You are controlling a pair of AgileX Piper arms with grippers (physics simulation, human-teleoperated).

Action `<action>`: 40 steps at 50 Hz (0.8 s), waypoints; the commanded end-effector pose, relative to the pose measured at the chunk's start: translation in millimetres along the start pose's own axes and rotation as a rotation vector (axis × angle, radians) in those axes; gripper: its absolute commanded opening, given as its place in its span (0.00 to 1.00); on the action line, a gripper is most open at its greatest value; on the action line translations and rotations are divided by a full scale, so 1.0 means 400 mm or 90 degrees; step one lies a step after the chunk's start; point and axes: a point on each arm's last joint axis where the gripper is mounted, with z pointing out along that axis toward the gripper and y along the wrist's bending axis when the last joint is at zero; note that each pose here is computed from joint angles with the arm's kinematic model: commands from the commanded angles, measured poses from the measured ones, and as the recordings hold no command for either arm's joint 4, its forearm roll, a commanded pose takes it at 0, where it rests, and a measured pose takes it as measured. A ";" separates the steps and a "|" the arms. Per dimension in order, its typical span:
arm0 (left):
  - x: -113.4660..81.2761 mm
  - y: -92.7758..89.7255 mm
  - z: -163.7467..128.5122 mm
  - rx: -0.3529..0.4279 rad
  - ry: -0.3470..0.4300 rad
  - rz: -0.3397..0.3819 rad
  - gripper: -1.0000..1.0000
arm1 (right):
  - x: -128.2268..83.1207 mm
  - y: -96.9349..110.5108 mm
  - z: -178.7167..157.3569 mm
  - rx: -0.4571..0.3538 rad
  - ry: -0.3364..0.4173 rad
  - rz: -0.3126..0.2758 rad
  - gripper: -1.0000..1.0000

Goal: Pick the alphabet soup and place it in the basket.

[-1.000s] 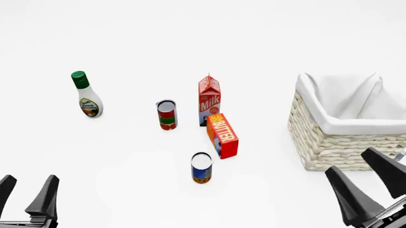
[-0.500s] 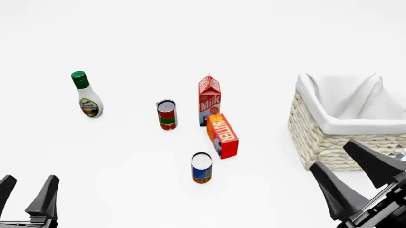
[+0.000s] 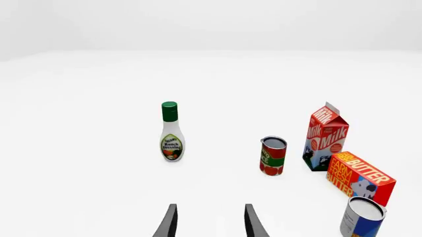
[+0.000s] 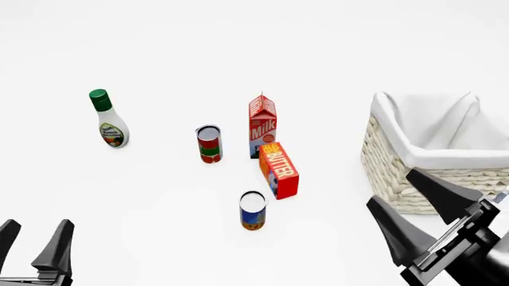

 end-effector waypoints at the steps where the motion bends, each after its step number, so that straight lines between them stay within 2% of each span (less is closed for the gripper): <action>1: 0.000 0.000 0.000 0.000 0.000 0.000 1.00 | 0.009 0.008 0.032 -0.018 0.005 0.002 1.00; 40: 0.000 0.000 0.000 0.000 0.000 0.000 1.00 | 0.068 0.046 0.146 -0.069 0.038 0.006 1.00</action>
